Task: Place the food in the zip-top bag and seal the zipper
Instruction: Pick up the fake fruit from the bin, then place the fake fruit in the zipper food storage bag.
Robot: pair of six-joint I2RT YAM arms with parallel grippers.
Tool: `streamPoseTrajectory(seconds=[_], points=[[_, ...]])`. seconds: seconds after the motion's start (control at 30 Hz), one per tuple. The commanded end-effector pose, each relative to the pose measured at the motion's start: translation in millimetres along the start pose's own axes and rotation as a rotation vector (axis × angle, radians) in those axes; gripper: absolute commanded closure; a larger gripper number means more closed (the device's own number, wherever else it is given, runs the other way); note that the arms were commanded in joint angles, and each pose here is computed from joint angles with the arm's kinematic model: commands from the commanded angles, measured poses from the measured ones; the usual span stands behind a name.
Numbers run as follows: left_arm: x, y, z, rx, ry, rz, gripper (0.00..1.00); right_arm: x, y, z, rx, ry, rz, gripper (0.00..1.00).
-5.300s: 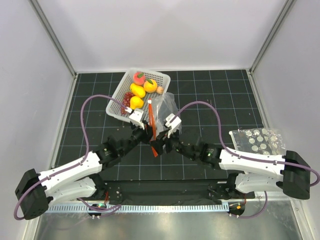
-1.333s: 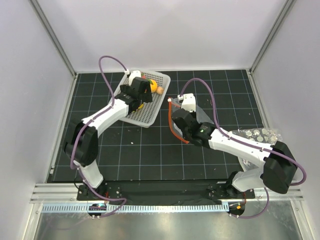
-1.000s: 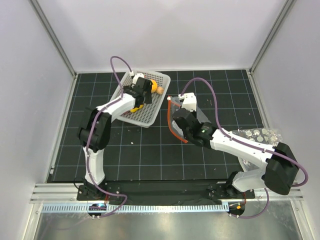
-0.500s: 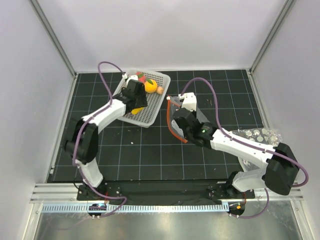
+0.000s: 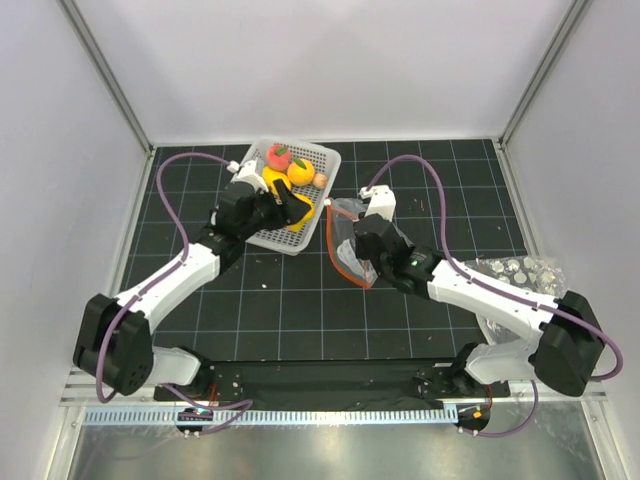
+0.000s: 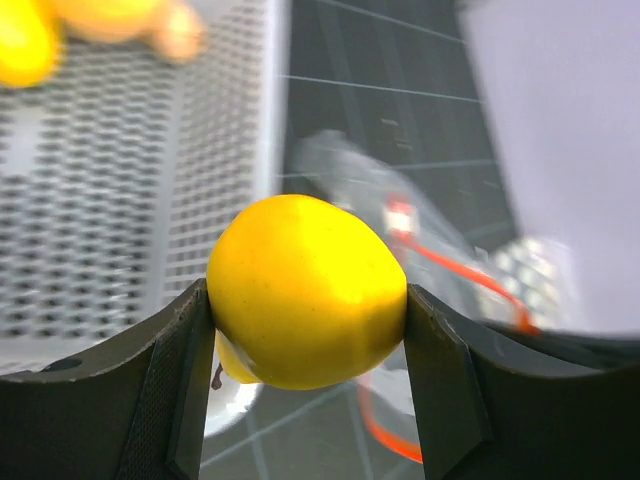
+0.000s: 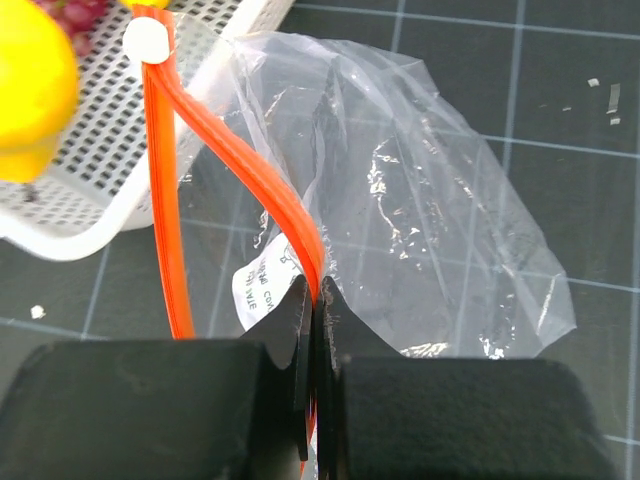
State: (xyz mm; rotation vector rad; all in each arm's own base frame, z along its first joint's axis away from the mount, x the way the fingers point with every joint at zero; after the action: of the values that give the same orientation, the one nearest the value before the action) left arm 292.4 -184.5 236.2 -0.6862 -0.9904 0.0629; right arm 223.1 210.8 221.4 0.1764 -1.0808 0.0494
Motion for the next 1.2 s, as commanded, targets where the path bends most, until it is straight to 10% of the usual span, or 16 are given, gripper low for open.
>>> streamPoseTrajectory(seconds=[0.0, 0.47, 0.87, 1.03, 1.17], points=[[18.0, -61.2, 25.8, -0.403, -0.1, -0.03, 0.69, 15.8, 8.0, 10.2, 0.109, -0.043, -0.088, 0.99], [-1.0, -114.0, 54.2, -0.875, -0.136, -0.123, 0.65, 32.9, -4.8, 32.5, 0.321, -0.082, -0.28, 0.99], [-27.2, -122.8, 22.8, -0.691, -0.108, -0.176, 0.64, 44.3, -35.2, 47.1, 0.295, -0.191, -0.39, 0.99], [-34.4, -120.6, 12.5, -0.562, -0.043, -0.212, 0.17, 44.8, -46.5, 50.3, 0.215, -0.237, -0.413, 0.99], [-32.2, -121.7, 13.0, -0.545, -0.032, -0.223, 0.06, 42.3, -46.8, 46.5, 0.191, -0.218, -0.407, 0.99]])
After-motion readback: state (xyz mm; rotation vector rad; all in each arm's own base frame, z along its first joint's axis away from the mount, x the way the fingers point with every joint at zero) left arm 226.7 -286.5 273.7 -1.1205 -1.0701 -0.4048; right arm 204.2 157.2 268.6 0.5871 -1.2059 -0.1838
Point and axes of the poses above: each gripper's point midway between its finger pads, its own z axis back along the fingers, its own y axis along the line the jaws close on, x = y × z, the point moved 9 cm from there along z, back along the fingers, and after that the axes turned 3 degrees about -z, right-handed, at the moved point
